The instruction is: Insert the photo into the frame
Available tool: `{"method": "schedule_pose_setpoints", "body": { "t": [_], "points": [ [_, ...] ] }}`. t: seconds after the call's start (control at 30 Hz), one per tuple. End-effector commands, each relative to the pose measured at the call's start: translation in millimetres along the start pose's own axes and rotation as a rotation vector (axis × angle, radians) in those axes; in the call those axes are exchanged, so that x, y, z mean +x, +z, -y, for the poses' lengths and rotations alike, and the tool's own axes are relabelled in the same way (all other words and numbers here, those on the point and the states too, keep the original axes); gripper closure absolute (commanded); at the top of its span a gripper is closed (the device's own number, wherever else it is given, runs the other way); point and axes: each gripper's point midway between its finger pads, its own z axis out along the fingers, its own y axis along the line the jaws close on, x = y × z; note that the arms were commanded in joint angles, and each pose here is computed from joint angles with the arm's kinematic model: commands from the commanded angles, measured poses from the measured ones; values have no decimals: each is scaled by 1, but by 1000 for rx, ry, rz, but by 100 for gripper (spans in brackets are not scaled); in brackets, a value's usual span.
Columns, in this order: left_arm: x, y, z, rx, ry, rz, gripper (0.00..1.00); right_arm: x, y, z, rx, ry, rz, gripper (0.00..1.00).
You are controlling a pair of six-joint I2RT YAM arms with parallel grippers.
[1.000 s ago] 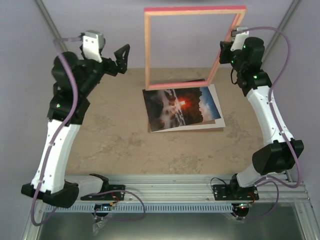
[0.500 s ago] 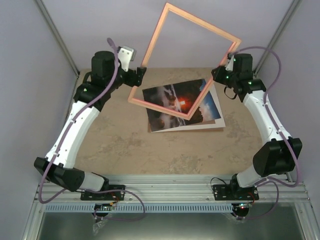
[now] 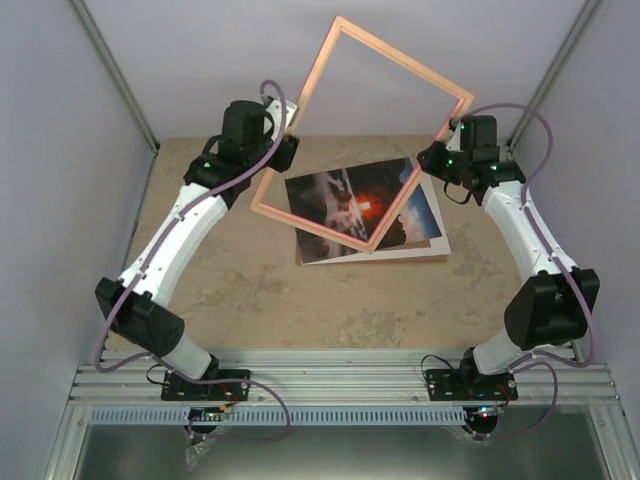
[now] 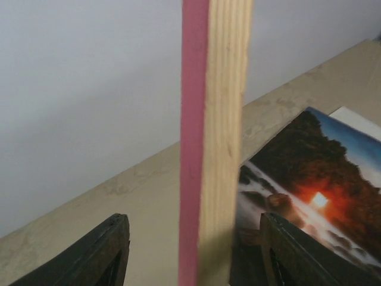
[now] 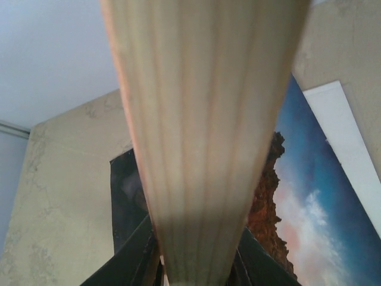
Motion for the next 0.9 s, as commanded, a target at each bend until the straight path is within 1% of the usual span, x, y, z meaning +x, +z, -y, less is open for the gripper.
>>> {"method": "schedule_pose_setpoints", "body": {
  "t": [0.0, 0.07, 0.13, 0.2, 0.27, 0.3, 0.37, 0.43, 0.5, 0.57, 0.63, 0.77, 0.87],
  "points": [
    [-17, 5, -11, -74, 64, 23, 40, 3, 0, -7, -51, 46, -8, 99],
    [-13, 13, -10, -79, 76, 4, 43, 7, 2, -5, -45, 48, -18, 100],
    [-8, 21, -9, -76, 90, -21, 48, 11, 5, -5, -43, 50, -28, 99],
    [-3, 28, -6, -70, 95, -48, 57, 15, 7, -7, -51, 49, -39, 100],
    [2, 34, -5, -66, 87, -73, 70, 19, 11, -10, -74, 40, -49, 99],
    [5, 36, -5, -67, 74, -83, 78, 19, 11, -13, -95, 31, -52, 95],
    [16, 37, -6, -73, 35, -116, 90, 17, 12, -18, -122, 7, -49, 66],
    [31, 38, -9, -71, -2, -150, 100, 11, 9, -25, -149, -39, -26, 46],
    [50, 37, -21, -87, -60, -187, 100, 0, 2, -41, -204, -130, 19, 28],
    [69, 38, -41, -99, -148, -230, 100, -9, -7, -54, -244, -203, 59, 14],
    [89, 36, -68, -125, -243, -277, 100, -12, -17, -69, -309, -281, 82, 4],
    [138, 19, -120, -205, -326, -361, 100, -10, -26, -79, -364, -398, 101, 2],
    [186, -2, -165, -292, -340, -438, 100, -7, -27, -76, -366, -422, 92, 2]
  ]
}}
